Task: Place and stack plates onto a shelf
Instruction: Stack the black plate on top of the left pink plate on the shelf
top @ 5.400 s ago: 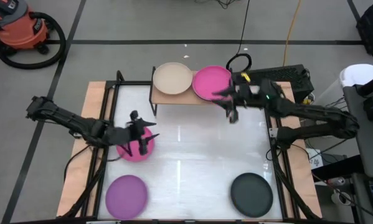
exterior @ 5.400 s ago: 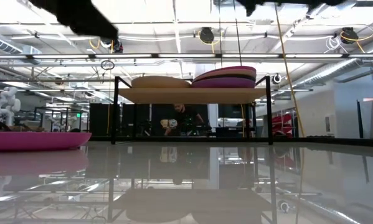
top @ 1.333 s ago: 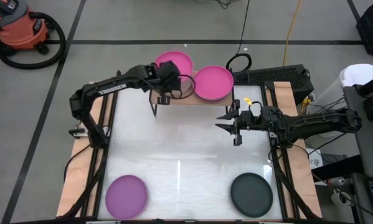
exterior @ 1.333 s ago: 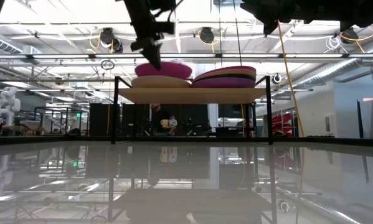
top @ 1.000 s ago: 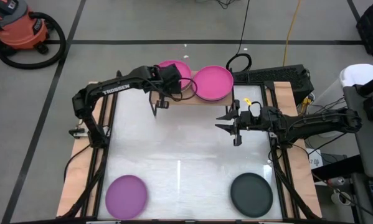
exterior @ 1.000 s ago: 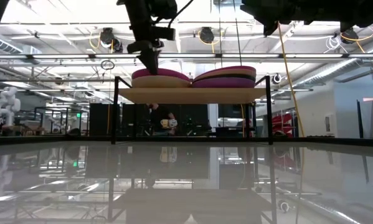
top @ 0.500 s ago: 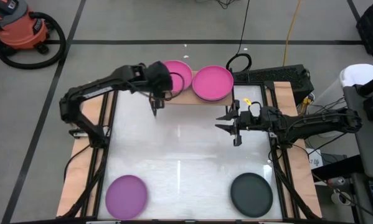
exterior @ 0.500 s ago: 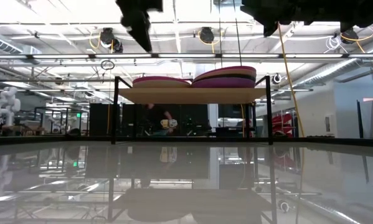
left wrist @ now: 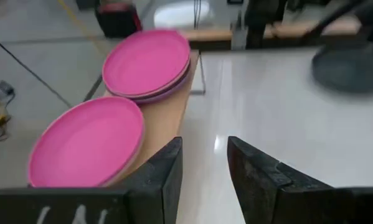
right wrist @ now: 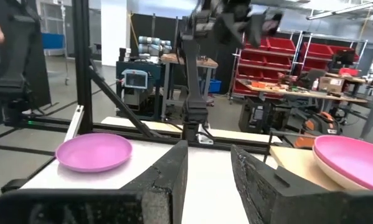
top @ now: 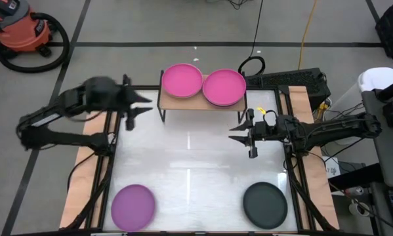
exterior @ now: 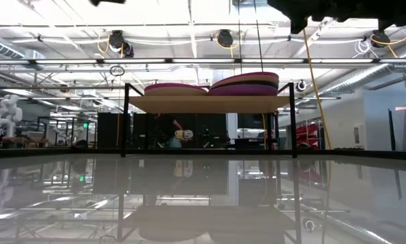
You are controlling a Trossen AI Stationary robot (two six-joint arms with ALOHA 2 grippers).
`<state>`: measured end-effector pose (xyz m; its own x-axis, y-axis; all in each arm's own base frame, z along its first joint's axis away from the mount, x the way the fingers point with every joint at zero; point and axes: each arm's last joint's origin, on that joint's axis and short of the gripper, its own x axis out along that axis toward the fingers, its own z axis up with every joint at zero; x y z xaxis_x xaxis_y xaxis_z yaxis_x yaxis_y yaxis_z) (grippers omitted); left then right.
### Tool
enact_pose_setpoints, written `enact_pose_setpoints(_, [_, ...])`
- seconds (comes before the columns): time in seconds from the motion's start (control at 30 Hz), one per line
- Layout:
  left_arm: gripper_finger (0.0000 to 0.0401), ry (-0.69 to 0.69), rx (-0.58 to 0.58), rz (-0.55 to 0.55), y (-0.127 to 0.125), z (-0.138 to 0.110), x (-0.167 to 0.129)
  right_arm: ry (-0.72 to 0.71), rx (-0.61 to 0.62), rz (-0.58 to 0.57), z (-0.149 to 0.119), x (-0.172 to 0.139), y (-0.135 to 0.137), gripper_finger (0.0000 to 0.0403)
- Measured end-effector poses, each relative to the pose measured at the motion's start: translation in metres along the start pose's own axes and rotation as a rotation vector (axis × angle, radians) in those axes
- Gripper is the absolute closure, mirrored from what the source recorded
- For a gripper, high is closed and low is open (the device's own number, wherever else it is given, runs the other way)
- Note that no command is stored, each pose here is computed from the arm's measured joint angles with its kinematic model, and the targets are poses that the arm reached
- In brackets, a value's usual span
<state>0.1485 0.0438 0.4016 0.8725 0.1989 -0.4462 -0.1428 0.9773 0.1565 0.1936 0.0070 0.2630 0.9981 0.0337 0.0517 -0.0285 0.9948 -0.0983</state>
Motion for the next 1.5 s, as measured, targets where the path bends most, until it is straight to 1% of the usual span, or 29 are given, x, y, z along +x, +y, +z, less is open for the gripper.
enact_pose_setpoints(0.1, [0.027,-0.104,-0.041,-0.011,-0.011,-0.027,-0.014,-0.012,0.015,0.0,0.003,-0.004,0.0,0.0298])
enact_pose_setpoints(0.2, [0.027,-0.193,-0.066,-0.026,-0.02,-0.053,-0.02,0.0,0.03,0.001,0.004,-0.007,0.0,0.0298])
enact_pose_setpoints(0.27, [0.027,-0.25,-0.091,-0.035,-0.024,-0.069,-0.02,0.034,0.034,0.004,0.001,-0.008,0.0,0.0298])
enact_pose_setpoints(0.43, [0.027,-0.338,-0.133,-0.059,-0.033,-0.102,-0.005,0.106,0.058,0.008,-0.006,-0.008,0.001,0.0298])
enact_pose_setpoints(0.57, [0.027,-0.383,-0.131,-0.064,-0.037,-0.118,0.012,0.15,0.086,0.01,-0.01,-0.009,0.001,0.0298])
enact_pose_setpoints(0.73, [0.027,-0.392,-0.135,-0.067,-0.038,-0.126,0.02,0.278,0.111,0.02,-0.004,-0.008,0.001,0.0298])
enact_pose_setpoints(0.87, [0.027,-0.404,-0.15,-0.094,-0.04,-0.13,0.024,0.344,0.11,0.04,0.003,-0.006,0.004,0.0298])
enact_pose_setpoints(0.93, [0.027,-0.411,-0.147,-0.111,-0.042,-0.134,0.028,0.359,0.103,0.055,0.001,-0.004,0.007,0.0298])
enact_pose_setpoints(1.1, [0.027,-0.443,-0.165,-0.138,-0.047,-0.142,0.037,0.476,0.12,0.08,-0.011,-0.004,0.013,0.0298])
enact_pose_setpoints(1.23, [0.027,-0.469,-0.174,-0.159,-0.049,-0.142,0.037,0.495,0.153,0.097,-0.012,-0.005,0.018,0.0298])
enact_pose_setpoints(1.5, [0.027,-0.476,-0.165,-0.167,-0.05,-0.141,0.037,0.515,0.153,0.133,-0.013,-0.006,0.026,0.0298])
